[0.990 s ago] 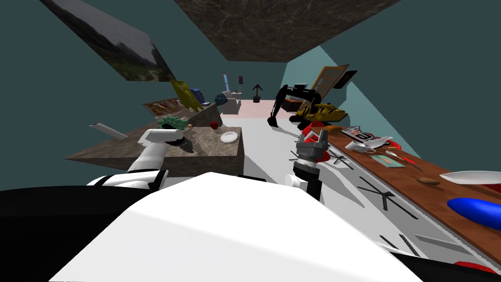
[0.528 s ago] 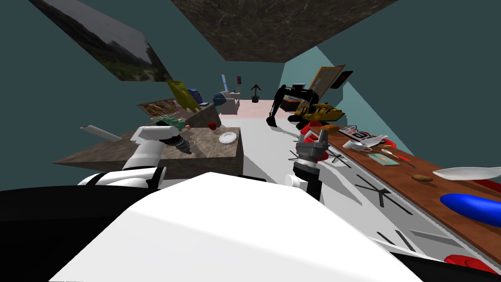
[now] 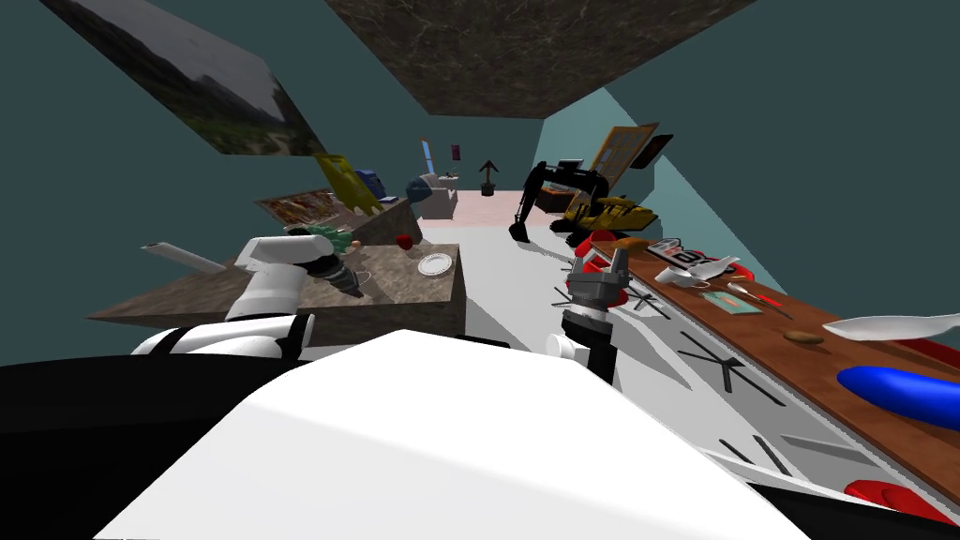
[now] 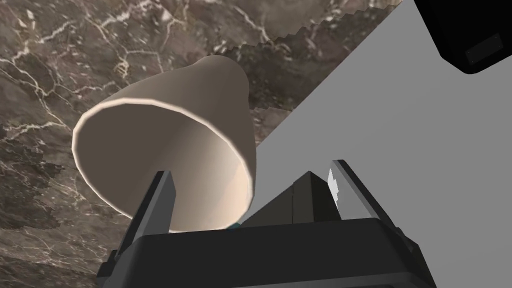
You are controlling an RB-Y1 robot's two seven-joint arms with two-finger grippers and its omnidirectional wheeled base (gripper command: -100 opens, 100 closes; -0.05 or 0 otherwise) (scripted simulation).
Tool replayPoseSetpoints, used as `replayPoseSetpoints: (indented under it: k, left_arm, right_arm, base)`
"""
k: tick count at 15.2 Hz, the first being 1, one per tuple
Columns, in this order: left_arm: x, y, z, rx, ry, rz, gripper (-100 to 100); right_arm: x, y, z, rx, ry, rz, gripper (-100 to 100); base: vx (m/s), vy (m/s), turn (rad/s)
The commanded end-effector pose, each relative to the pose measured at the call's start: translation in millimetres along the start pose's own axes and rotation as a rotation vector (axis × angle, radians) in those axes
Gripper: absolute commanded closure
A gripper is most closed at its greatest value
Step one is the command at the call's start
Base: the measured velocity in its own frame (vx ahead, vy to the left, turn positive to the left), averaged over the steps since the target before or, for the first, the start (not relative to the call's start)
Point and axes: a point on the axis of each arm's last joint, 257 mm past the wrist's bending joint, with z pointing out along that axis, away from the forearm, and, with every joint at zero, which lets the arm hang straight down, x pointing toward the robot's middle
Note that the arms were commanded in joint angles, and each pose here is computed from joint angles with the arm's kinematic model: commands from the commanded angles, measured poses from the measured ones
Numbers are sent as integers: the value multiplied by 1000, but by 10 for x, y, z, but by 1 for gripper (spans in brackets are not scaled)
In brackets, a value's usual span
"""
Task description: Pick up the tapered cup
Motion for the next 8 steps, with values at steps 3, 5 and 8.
replayPoseSetpoints:
  k: [3,5,8]
  left_arm:
    - [3,32,143,-5,-1,-2,-100]
    - [7,50,240,-5,-2,-2,-100]
    - [9,28,187,-5,-2,-3,100]
  right_arm:
    - [0,0,0,0,0,0,0]
    - [0,0,0,0,0,0,0]
    - [0,0,0,0,0,0,0]
  base:
    - [-1,2,-4]
    - [-1,2,-5]
    - [0,0,0]
